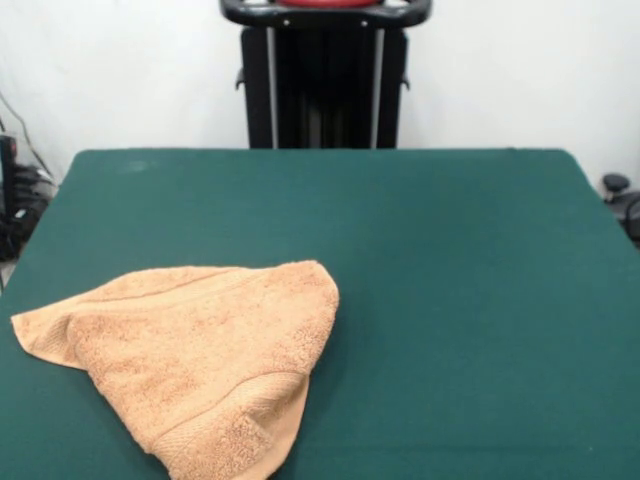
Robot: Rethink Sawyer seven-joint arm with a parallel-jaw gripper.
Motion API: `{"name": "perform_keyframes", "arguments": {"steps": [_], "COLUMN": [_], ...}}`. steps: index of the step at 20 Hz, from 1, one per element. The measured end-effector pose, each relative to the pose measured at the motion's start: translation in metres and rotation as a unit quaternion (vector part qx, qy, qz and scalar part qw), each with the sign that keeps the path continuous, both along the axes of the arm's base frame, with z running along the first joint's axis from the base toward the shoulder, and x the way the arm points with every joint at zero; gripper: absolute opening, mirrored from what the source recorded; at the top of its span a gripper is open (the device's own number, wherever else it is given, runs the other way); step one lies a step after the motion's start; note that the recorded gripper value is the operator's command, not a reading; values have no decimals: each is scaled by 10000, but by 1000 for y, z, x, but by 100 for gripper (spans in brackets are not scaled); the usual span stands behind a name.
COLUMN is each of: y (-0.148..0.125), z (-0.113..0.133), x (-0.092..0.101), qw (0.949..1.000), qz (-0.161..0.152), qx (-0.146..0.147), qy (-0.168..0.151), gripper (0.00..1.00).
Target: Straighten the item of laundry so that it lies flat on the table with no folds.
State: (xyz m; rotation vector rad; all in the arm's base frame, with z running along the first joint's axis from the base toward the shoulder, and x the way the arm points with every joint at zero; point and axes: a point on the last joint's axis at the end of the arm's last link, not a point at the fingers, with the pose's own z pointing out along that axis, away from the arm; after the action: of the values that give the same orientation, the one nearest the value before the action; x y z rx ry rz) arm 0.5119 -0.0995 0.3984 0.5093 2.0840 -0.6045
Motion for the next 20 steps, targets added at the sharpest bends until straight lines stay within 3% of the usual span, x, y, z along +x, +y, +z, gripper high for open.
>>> {"name": "perform_keyframes", "arguments": {"steps": [1,3,4,6,8,10,12,13,20], "y": [0,-17,-20,-27,-40,-56,-69,-71,-41], "z": [0,-3,-6,-9,-15,-22,-31,-36,-36], "x": [0,8,17,22,25,24,19,15,25], "qw": [10000,9987,9969,9967,9974,9964,9902,9843,9619], "qz": [-8,-169,-50,114,473,824,1288,1569,2452], "qx": [18,451,750,784,541,113,-464,-748,-1203], "qy": [-5,-155,-221,-168,-32,132,287,302,-129], "gripper": [100,100,100,100,100,100,100,100,100]}}
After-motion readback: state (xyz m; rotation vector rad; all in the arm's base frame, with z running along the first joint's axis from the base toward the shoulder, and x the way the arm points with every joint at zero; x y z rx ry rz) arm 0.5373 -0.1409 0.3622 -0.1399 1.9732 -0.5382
